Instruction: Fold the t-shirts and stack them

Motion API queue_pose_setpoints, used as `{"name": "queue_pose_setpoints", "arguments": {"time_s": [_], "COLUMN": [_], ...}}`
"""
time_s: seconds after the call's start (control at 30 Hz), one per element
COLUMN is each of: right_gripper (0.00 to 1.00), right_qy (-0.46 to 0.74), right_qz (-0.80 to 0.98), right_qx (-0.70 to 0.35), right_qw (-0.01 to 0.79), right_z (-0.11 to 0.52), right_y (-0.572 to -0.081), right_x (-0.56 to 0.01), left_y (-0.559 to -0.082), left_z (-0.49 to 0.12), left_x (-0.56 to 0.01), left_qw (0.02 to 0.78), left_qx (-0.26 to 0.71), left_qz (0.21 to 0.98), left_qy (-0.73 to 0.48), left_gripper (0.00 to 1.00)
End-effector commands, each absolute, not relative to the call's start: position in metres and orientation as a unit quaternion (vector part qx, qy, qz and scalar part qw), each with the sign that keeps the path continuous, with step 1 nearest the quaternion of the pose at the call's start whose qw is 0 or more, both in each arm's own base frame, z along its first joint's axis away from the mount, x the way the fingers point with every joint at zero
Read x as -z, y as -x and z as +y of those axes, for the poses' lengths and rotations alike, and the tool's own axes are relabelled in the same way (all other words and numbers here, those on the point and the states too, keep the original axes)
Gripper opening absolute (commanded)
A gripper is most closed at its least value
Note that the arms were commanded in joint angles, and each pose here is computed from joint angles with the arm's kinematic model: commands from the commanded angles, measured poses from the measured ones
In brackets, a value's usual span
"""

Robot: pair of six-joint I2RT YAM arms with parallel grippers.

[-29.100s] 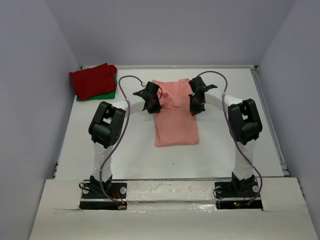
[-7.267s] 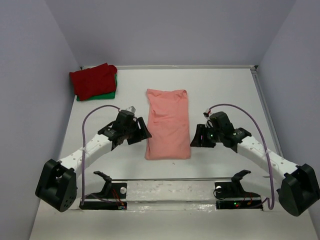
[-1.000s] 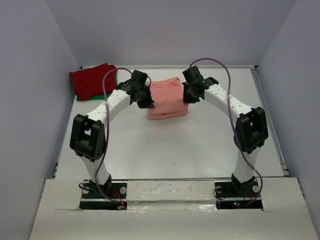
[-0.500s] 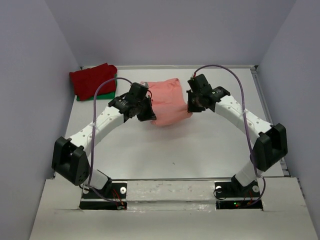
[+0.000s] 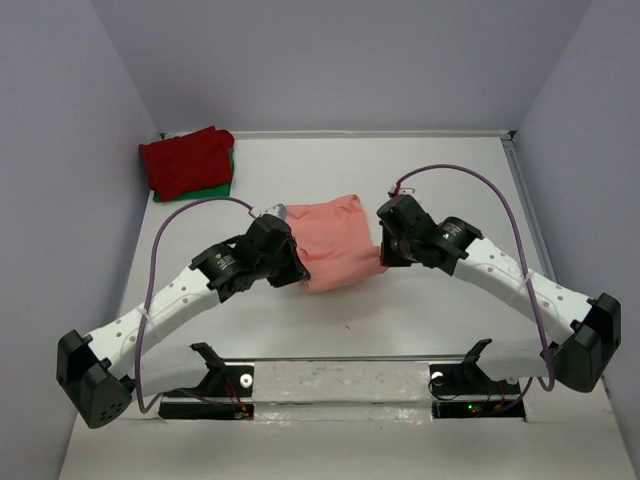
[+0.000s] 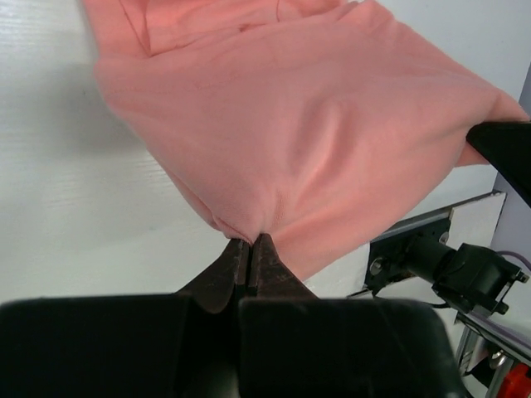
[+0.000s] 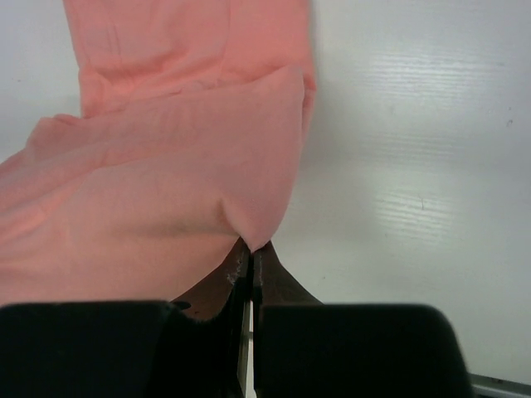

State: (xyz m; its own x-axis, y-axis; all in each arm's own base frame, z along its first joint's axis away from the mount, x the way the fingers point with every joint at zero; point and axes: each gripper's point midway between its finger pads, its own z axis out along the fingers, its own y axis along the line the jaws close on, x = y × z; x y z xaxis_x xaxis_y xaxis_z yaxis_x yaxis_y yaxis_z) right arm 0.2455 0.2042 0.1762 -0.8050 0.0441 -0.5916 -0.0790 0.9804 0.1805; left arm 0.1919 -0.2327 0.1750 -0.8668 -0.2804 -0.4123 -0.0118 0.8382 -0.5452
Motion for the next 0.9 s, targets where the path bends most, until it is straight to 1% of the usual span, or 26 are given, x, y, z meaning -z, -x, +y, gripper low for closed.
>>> {"name": "queue_pose_setpoints", "arguments": {"time_s": [0.0,0.13,0.17,0.23,0.27,0.3,0.33,0.37,0.4,0.43,0.47,0.5,0.53,0.57,0.6,0.63,0.67,0.7,0.73,0.77,0.8,0.83,0.87], "right_gripper": [0.0,0.0,0.0,0.0,0.0,0.0,0.0,0.0,0.0,0.0,0.0,0.0,0.0,0.0,0.0,0.0,0.0,0.0,0.0,0.0,0.0,0.0,0.0], "right_qy": [-0.025,-0.019,-0.014,-0.001,0.002,0.013,0.016,0.031,0.04,0.028,0.042,0.046,0.051,0.046,0.049,0.055,0.054,0.056,0.065,0.073,0.071,0.076,0.085], "right_qz": [0.937,0.934,0.936,0.93,0.93,0.93,0.93,0.927,0.933,0.926,0.925,0.927,0.935,0.928,0.929,0.932,0.931,0.932,0.937,0.939,0.941,0.941,0.941], "right_qx": [-0.085,-0.062,-0.052,-0.044,-0.037,-0.034,-0.033,-0.031,-0.029,-0.037,-0.032,-0.04,-0.029,-0.041,-0.046,-0.055,-0.062,-0.065,-0.062,-0.063,-0.07,-0.081,-0.093], "right_qw": [0.338,0.35,0.347,0.365,0.367,0.365,0.367,0.373,0.356,0.374,0.377,0.369,0.35,0.366,0.365,0.355,0.355,0.351,0.339,0.33,0.324,0.32,0.316], "right_z": [0.193,0.19,0.193,0.201,0.203,0.211,0.215,0.22,0.227,0.229,0.229,0.234,0.238,0.24,0.242,0.245,0.248,0.25,0.25,0.248,0.249,0.252,0.255], "right_y": [-0.234,-0.242,-0.247,-0.263,-0.271,-0.288,-0.297,-0.309,-0.32,-0.34,-0.352,-0.361,-0.375,-0.395,-0.406,-0.413,-0.434,-0.443,-0.448,-0.464,-0.471,-0.478,-0.484], "right_x": [-0.187,-0.193,-0.19,-0.2,-0.203,-0.206,-0.209,-0.213,-0.201,-0.219,-0.22,-0.219,-0.201,-0.217,-0.217,-0.215,-0.212,-0.21,-0.204,-0.194,-0.189,-0.184,-0.177], "left_y": [-0.183,-0.188,-0.194,-0.204,-0.212,-0.225,-0.234,-0.252,-0.264,-0.273,-0.289,-0.308,-0.316,-0.328,-0.342,-0.354,-0.365,-0.377,-0.389,-0.399,-0.405,-0.412,-0.416], "left_z": [-0.221,-0.219,-0.22,-0.223,-0.227,-0.228,-0.229,-0.23,-0.228,-0.225,-0.228,-0.215,-0.211,-0.21,-0.212,-0.203,-0.202,-0.204,-0.199,-0.2,-0.199,-0.194,-0.195], "left_x": [-0.169,-0.172,-0.179,-0.182,-0.177,-0.184,-0.185,-0.187,-0.188,-0.188,-0.19,-0.19,-0.19,-0.181,-0.191,-0.189,-0.175,-0.179,-0.163,-0.164,-0.157,-0.138,-0.134], "left_qw": [0.251,0.259,0.271,0.278,0.275,0.287,0.288,0.285,0.289,0.293,0.29,0.297,0.295,0.282,0.291,0.29,0.276,0.28,0.269,0.271,0.265,0.247,0.24], "left_qx": [0.265,0.253,0.251,0.246,0.236,0.236,0.236,0.234,0.227,0.217,0.216,0.204,0.201,0.196,0.206,0.199,0.188,0.194,0.184,0.188,0.188,0.179,0.182], "left_qz": [0.924,0.925,0.922,0.922,0.925,0.922,0.922,0.923,0.924,0.926,0.928,0.926,0.928,0.934,0.929,0.93,0.937,0.934,0.938,0.937,0.938,0.943,0.945], "left_qy": [0.114,0.118,0.12,0.112,0.111,0.107,0.102,0.108,0.109,0.096,0.095,0.109,0.11,0.1,0.098,0.109,0.108,0.109,0.119,0.119,0.122,0.131,0.13], "left_gripper": [0.0,0.0,0.0,0.0,0.0,0.0,0.0,0.0,0.0,0.0,0.0,0.0,0.0,0.0,0.0,0.0,0.0,0.0,0.0,0.0,0.0,0.0,0.0]}}
